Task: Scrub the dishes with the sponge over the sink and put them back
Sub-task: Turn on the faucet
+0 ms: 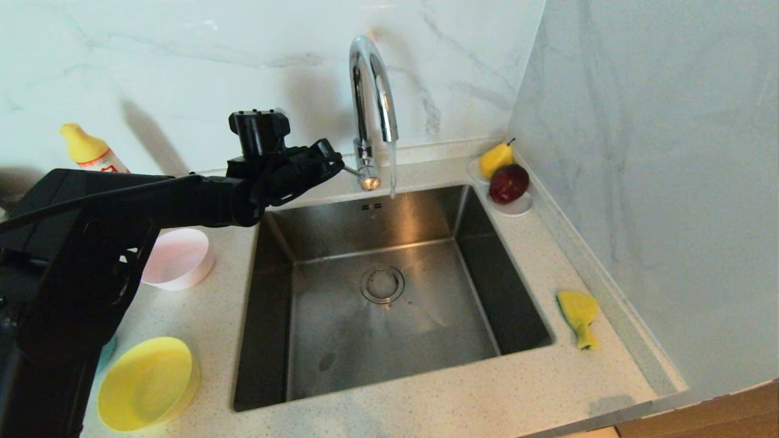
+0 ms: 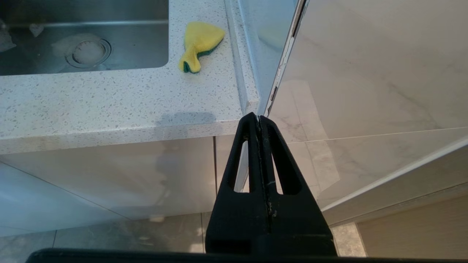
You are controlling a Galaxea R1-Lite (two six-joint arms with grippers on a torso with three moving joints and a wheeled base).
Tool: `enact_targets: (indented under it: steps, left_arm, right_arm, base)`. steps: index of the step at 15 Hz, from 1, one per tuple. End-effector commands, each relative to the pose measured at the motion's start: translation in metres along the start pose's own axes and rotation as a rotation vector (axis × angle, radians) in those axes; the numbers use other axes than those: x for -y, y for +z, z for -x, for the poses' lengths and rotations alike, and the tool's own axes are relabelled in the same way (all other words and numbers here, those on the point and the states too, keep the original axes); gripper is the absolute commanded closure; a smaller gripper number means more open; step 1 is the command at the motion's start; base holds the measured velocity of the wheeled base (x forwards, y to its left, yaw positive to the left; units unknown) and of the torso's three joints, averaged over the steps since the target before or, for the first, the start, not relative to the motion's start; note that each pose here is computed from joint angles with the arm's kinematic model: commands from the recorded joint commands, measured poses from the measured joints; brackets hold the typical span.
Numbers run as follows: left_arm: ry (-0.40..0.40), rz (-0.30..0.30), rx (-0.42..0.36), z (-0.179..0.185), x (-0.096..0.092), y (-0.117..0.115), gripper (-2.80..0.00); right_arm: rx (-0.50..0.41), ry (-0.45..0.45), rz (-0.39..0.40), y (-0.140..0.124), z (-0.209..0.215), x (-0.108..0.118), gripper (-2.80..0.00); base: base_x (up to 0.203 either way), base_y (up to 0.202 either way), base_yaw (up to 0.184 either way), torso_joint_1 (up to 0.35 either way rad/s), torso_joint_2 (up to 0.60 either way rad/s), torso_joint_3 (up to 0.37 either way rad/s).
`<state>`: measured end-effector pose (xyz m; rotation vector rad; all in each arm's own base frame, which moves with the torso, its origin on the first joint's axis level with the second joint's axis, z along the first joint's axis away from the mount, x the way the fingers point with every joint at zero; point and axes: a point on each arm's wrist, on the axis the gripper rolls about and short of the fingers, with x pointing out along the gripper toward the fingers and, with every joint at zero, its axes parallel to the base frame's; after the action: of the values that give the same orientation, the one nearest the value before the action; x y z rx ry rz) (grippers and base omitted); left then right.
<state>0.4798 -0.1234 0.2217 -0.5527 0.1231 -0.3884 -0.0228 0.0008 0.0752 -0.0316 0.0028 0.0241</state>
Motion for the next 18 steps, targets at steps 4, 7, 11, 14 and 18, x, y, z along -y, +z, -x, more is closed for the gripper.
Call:
enact_targets:
  steps: [4, 7, 11, 14, 18]
  left_arm:
    - [0.067, 0.005, 0.027, -0.001, 0.008, -0.007, 0.00]
    - [0.074, 0.005, 0.023, -0.001, 0.011, -0.011, 0.00]
    - [0.062, 0.004, 0.017, 0.000, 0.018, -0.015, 0.00]
    - [0.068, 0.005, 0.010, 0.000, 0.017, -0.017, 0.00]
    - [0.108, 0.001, 0.059, 0.005, 0.010, -0.002, 0.00]
  right_arm:
    - [0.000, 0.000, 0.001, 0.000, 0.000, 0.000, 0.00]
    - [-0.001, 0.000, 0.000, 0.000, 0.000, 0.000, 0.00]
    - [0.000, 0.000, 0.001, 0.000, 0.000, 0.000, 0.00]
    - [0.000, 0.000, 0.001, 0.000, 0.000, 0.000, 0.00]
    - [-0.001, 0.001, 0.000, 0.000, 0.000, 0.000, 0.00]
  base:
    - [0.000, 0.000, 0.000, 0.000, 0.00, 0.000]
    - [0.000, 0.000, 0.000, 0.000, 0.00, 0.000]
    - [0.000, 0.000, 0.000, 0.000, 0.00, 0.000]
    - [0.000, 0.000, 0.000, 0.000, 0.00, 0.000]
    - [0.000, 0.000, 0.000, 0.000, 0.00, 0.000]
